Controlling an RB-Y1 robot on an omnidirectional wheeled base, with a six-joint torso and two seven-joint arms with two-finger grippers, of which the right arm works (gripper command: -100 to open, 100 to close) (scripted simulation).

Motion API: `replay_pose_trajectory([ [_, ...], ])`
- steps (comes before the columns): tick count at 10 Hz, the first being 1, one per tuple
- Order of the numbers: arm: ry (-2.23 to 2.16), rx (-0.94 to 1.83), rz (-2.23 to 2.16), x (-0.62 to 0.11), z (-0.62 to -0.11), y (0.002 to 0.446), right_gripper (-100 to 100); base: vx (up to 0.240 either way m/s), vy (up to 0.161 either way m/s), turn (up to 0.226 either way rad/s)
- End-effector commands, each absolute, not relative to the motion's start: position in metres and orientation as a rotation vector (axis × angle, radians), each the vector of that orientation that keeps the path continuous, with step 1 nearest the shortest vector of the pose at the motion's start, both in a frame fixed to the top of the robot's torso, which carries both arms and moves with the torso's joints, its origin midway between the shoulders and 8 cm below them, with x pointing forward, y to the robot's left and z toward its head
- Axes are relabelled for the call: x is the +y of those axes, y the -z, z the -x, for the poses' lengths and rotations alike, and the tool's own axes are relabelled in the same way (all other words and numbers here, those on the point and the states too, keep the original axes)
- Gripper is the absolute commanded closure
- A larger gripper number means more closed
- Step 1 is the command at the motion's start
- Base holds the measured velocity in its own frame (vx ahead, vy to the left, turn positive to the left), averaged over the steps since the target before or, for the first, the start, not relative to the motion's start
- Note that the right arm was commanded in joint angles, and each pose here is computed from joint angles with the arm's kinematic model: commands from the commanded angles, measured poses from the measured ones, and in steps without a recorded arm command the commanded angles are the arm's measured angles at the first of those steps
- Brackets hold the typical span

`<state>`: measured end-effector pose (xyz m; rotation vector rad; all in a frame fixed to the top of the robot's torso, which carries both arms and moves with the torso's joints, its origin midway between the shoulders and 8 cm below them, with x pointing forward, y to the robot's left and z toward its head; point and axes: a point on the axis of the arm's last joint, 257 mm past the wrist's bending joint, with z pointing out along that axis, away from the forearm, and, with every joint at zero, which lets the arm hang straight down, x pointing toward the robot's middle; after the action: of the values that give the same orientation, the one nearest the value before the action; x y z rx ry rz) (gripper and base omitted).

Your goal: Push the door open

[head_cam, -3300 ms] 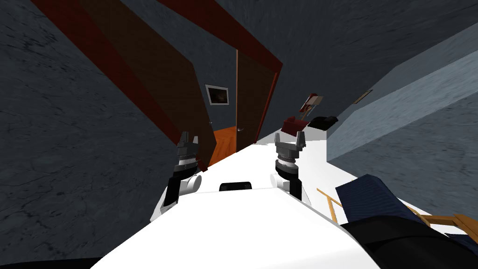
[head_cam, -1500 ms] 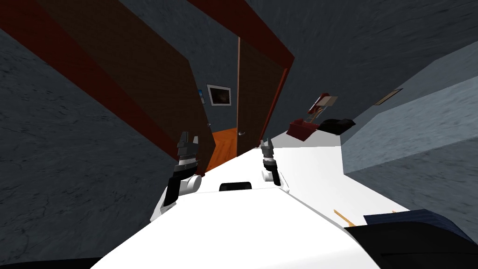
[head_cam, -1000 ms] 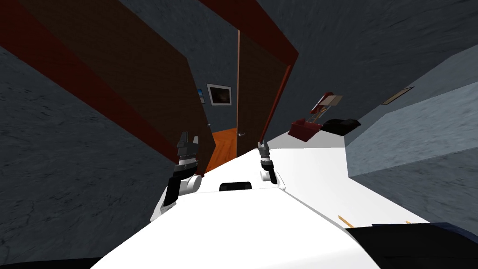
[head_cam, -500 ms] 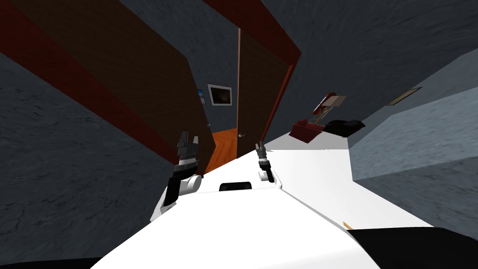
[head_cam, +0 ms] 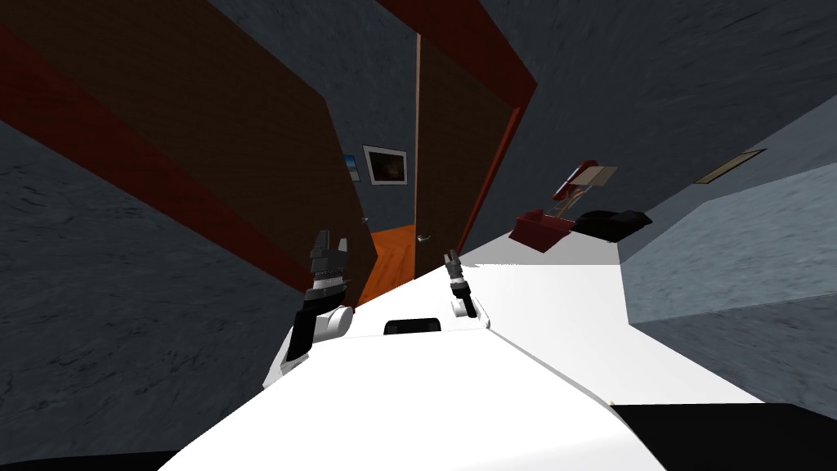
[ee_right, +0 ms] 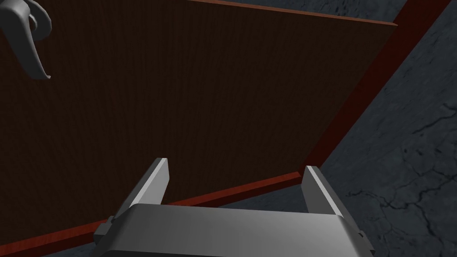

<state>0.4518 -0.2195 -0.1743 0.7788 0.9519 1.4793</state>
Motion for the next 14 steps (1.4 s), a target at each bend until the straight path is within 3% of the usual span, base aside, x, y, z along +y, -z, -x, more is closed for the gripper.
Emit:
replay_pose_trajectory([
  [1,-1.484,0.970,-0.782,-0.216,-0.457,0.184,-100,0.047,-0.019,0.025],
  [14,-1.478,1.166,-0.887,-0.191,-0.478,0.277,-100,0.057,-0.027,0.027],
])
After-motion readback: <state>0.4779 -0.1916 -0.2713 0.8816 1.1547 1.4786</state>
